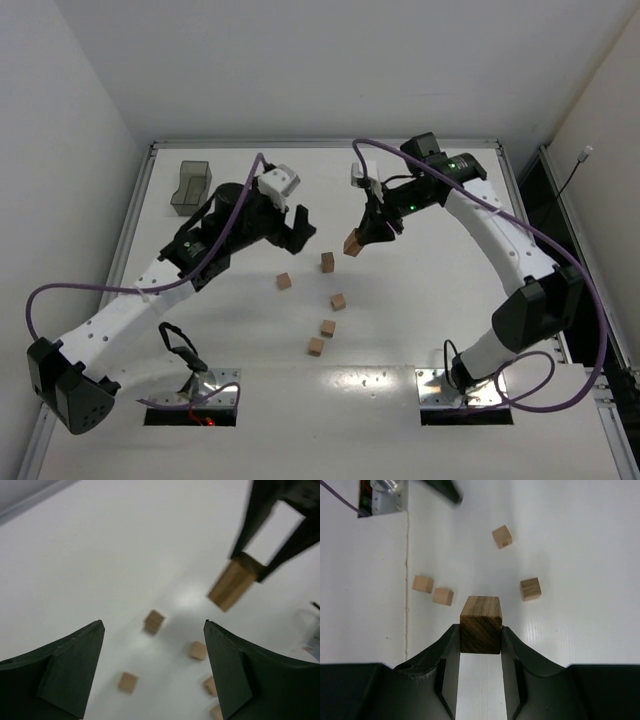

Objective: Build the wood block tower

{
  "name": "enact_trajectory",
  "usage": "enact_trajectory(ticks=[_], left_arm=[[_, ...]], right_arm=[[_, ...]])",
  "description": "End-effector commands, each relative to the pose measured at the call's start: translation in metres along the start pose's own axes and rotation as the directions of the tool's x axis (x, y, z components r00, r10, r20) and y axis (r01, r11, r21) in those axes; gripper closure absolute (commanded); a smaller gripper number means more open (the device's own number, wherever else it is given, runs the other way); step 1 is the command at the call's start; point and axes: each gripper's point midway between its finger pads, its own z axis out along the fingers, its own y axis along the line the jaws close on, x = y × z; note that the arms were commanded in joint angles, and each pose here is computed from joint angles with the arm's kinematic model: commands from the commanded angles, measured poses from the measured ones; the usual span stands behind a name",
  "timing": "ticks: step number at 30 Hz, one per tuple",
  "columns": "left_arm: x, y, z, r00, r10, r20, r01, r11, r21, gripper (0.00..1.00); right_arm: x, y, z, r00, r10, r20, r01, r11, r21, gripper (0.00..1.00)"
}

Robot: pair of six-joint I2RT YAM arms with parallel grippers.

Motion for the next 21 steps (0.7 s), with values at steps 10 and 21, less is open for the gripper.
enact_trajectory(ticks=[10, 21], left_arm=[[0.047, 0.148, -0.061, 0.972, -0.134, -0.194, 0.008, 0.840, -0.542, 0.11], [0.071, 0.201, -0.079, 0.913, -0.387, -0.131, 0.232, 0.755, -0.613, 0.10]], right_arm=[[-0.012, -0.021, 0.034, 0.989, -0.099, -0.106, 0.102, 0.994, 0.026, 1.00], [0.005, -0.020, 0.063, 0.957, -0.179, -0.229, 0.166, 0.983, -0.074, 1.00]])
